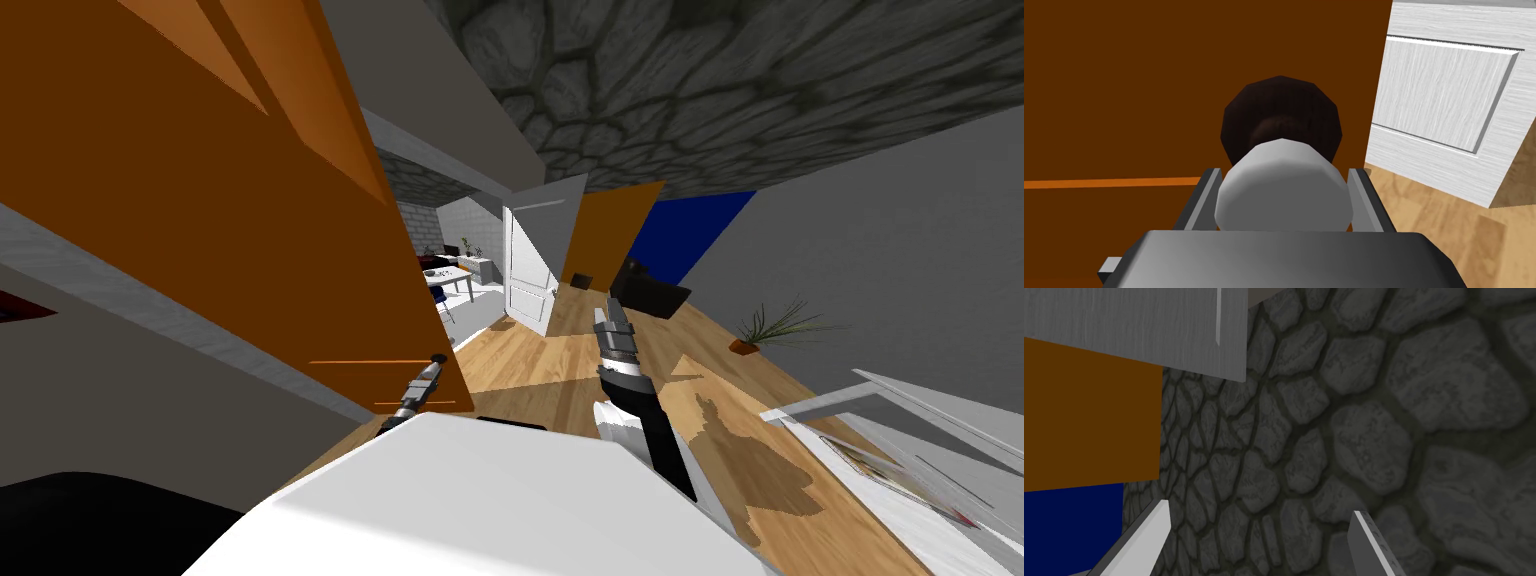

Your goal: Pull the door open

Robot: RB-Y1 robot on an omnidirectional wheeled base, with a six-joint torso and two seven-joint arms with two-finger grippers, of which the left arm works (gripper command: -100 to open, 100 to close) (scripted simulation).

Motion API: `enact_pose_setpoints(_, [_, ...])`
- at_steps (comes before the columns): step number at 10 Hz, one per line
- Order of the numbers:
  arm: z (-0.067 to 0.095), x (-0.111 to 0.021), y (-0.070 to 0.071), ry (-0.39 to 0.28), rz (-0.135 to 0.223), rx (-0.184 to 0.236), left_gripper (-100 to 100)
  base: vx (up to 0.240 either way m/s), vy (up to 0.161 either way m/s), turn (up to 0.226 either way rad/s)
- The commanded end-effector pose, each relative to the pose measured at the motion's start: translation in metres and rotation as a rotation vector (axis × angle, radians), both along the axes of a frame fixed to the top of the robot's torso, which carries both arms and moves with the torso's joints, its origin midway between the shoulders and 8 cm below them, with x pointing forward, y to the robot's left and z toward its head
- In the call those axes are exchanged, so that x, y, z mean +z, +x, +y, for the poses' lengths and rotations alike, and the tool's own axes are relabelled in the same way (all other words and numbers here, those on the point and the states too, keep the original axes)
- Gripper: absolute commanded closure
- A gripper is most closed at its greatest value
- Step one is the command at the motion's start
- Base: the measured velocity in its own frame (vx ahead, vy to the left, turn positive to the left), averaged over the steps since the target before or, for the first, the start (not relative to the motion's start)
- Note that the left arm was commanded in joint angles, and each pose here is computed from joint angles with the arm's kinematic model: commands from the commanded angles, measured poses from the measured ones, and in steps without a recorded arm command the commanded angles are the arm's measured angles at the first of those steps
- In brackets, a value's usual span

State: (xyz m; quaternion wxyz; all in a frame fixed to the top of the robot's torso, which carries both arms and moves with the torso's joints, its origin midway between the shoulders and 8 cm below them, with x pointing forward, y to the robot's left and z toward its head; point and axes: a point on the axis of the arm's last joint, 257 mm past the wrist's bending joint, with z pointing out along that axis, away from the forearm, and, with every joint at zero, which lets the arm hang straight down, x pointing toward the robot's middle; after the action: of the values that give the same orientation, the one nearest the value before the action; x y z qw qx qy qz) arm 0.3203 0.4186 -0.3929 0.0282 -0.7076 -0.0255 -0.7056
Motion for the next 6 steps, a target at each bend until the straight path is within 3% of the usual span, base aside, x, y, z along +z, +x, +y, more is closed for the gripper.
enact_pose_setpoints(1, [-0.002,-0.001,-0.008,-0.002,0.0,-0.02,100,-0.212,0.055,-0.121])
enact_pose_setpoints(5, [-0.004,0.001,-0.023,-0.004,-0.003,-0.061,100,-0.195,0.048,-0.113])
enact_pose_setpoints(6, [-0.005,-0.002,-0.02,-0.003,0.004,-0.056,100,-0.08,0.0,-0.018])
